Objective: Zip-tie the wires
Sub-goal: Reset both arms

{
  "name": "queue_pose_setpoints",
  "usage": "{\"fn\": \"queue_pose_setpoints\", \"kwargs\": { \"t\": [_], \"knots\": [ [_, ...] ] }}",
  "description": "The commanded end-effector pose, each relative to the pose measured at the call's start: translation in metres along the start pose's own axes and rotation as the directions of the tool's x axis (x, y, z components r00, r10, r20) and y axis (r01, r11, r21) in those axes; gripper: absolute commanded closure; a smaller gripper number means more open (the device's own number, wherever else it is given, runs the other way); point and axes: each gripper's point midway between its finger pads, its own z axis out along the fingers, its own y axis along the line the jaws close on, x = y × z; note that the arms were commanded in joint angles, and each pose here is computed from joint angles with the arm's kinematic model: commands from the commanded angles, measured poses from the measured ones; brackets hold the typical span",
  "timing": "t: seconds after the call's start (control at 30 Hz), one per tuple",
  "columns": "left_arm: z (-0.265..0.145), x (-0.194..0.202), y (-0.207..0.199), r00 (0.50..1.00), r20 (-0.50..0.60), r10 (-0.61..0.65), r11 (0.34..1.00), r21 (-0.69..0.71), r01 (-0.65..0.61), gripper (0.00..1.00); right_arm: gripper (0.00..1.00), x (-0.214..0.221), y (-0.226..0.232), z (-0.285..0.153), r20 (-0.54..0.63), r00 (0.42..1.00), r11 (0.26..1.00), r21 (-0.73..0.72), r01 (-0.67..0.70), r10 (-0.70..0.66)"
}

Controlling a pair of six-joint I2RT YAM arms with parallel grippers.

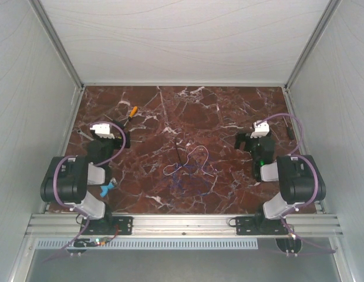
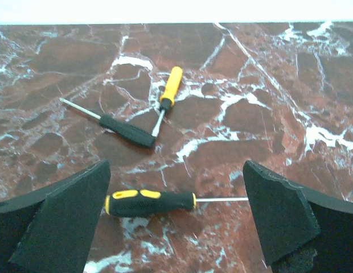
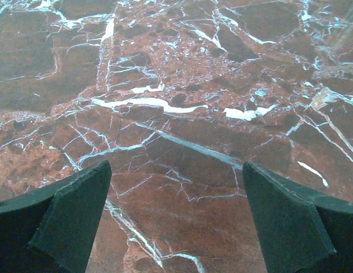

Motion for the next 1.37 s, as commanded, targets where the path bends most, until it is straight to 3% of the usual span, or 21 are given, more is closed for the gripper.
{"fn": "queue_pose_setpoints", "kwargs": {
  "t": [0.0,1.33],
  "knots": [
    [0.0055,-0.0165,-0.007,0.997,0.04,-0.063,0.995,0.075,0.06,0.0,0.02,-0.0033,0.0014,0.0076,-0.01,0.999,0.996,-0.075,-0.049,0.048],
    [0.0051,-0.0173,-0.0076,0.997,0.045,-0.061,0.996,0.073,0.057,0.0,0.02,-0.0034,0.0015,0.007,-0.009,0.999,0.998,-0.056,-0.035,0.034]
  ]
}}
